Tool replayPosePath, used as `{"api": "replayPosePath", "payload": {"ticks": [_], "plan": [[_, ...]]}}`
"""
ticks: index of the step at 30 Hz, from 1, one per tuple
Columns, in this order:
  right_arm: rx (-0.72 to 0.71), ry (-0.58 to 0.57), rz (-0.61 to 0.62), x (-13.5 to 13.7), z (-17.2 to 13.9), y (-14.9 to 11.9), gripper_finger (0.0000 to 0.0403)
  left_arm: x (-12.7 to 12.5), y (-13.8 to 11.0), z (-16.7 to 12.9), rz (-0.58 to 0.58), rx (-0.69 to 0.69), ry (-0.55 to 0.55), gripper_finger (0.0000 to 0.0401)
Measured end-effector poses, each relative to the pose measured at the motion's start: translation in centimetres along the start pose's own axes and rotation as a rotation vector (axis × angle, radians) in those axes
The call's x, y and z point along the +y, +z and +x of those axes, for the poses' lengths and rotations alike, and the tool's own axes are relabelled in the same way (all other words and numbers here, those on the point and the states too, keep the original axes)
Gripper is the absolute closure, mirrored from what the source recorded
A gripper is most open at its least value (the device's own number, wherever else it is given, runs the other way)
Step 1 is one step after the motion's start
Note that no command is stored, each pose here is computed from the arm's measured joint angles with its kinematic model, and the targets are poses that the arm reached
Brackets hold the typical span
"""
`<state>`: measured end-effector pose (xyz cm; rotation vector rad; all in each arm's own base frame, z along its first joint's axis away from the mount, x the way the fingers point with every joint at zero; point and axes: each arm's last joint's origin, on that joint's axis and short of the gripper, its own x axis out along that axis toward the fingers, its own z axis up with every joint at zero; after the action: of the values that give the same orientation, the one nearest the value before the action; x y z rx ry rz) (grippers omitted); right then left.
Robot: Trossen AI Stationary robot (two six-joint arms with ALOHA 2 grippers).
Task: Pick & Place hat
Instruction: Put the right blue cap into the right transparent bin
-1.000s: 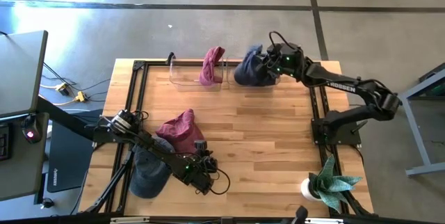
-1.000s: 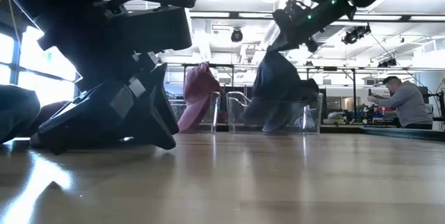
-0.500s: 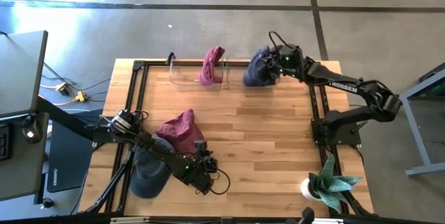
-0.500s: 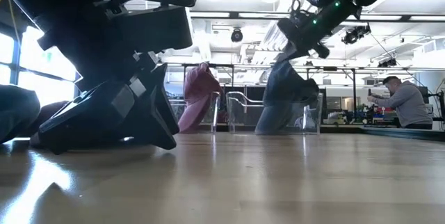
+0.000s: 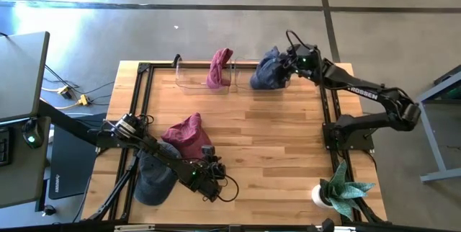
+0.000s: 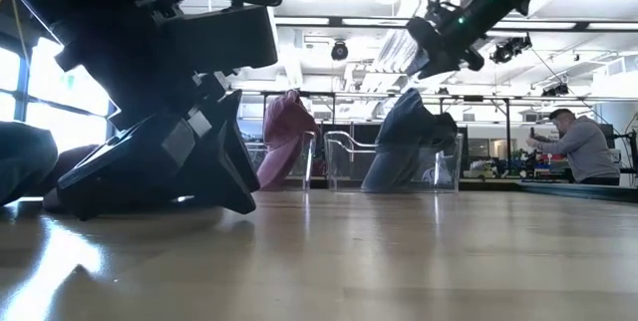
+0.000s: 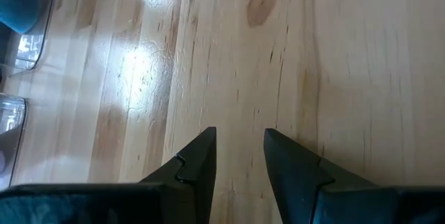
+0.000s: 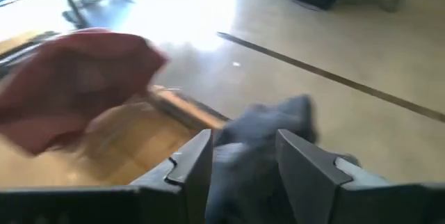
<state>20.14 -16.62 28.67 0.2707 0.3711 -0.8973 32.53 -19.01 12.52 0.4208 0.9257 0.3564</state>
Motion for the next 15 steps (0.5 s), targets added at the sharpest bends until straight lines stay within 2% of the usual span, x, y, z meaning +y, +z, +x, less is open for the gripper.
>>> {"api": "replayPosePath", "payload": {"ticks": [5, 7, 10, 15], "plan": [[0.006, 0.207, -0.037, 1.9, 1.2, -0.4, 0.0259, 0.0, 0.0, 0.0, 0.001, -0.002, 0.004, 0.0284], [0.034, 0.248, -0.044, 2.4, 2.3, -1.0, 0.0273, 0.2, 0.1, 0.2, -0.006, -0.003, 0.009, 0.0284], [0.134, 0.221, -0.052, 2.2, 4.2, -2.5, 0.0301, 0.4, 0.2, 0.5, -0.016, 0.008, -0.002, 0.0284], [0.315, 0.072, -0.086, 1.0, 6.2, -5.2, 0.0350, 0.5, 0.2, 0.6, -0.019, 0.015, -0.010, 0.0284]]}}
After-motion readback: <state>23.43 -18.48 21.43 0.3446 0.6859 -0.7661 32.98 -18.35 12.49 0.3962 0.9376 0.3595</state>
